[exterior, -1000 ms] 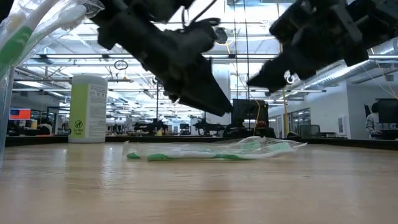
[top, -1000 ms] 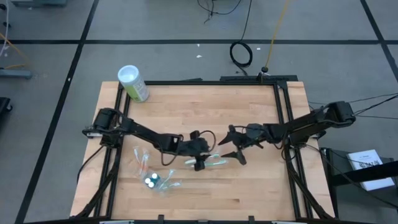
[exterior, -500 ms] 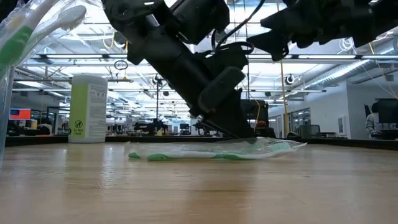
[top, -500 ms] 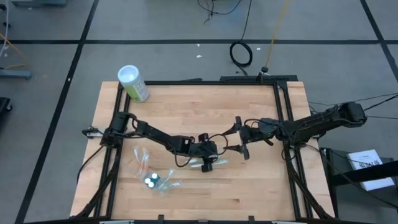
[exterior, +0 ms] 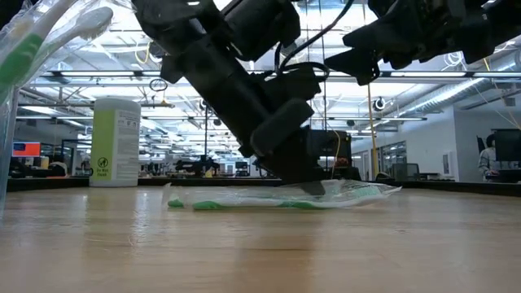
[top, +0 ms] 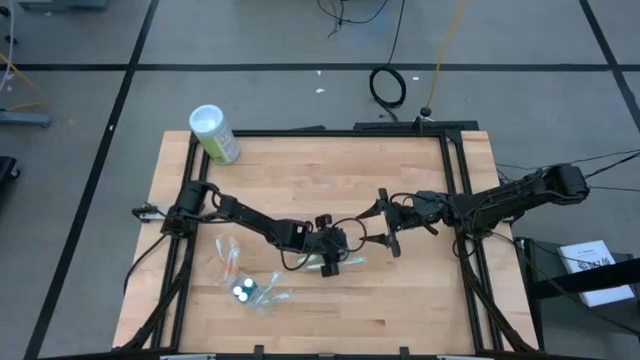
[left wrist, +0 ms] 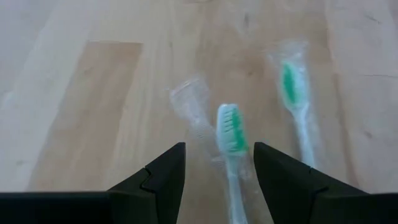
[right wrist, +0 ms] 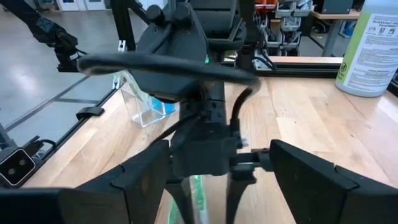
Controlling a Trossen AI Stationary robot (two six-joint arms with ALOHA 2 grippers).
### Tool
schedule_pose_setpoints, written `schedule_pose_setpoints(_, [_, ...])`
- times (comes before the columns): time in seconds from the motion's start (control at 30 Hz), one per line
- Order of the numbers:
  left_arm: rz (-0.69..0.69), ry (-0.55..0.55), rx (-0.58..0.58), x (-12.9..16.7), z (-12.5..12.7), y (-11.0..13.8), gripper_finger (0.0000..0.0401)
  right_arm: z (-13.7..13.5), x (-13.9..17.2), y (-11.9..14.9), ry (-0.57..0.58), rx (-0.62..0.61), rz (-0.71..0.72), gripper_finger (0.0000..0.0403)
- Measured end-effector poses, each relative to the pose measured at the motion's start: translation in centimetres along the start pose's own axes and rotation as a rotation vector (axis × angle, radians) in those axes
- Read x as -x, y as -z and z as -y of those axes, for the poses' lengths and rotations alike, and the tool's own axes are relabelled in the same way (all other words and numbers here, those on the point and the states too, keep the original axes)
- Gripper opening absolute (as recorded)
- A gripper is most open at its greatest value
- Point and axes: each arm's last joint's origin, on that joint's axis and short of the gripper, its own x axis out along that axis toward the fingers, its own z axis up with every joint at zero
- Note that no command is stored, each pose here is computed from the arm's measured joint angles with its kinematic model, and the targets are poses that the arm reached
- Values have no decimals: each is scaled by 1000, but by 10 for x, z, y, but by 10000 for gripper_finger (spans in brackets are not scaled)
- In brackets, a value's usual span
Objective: Pick & Place toothbrushing station
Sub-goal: Put the green toothbrush into the transparent organizer
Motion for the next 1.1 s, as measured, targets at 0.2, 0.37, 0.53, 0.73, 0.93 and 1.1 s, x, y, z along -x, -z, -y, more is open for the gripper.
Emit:
schedule_pose_setpoints(0.2, [6, -21, 2, -6, 0, 3, 191, 0, 0, 0, 0, 0, -1, 270])
schedule_pose_setpoints(0.37, [14, -32, 8, -15, 1, 8, 191, 0, 0, 0, 0, 0, -5, 270])
schedule_pose_setpoints(0.53, [15, -45, 31, -15, 0, 8, 190, 0, 0, 1, 2, -1, -8, 270])
schedule_pose_setpoints(0.73, [10, -34, 56, -15, 1, 9, 129, 0, 0, 1, 3, -1, -8, 270])
schedule_pose_setpoints(0.93, [46, -34, 60, -16, 0, 6, 20, 0, 0, 1, 3, -1, -11, 270])
schedule_pose_setpoints(1.1, [98, -35, 12, 3, -2, -10, 22, 0, 0, 2, 3, -2, -20, 270])
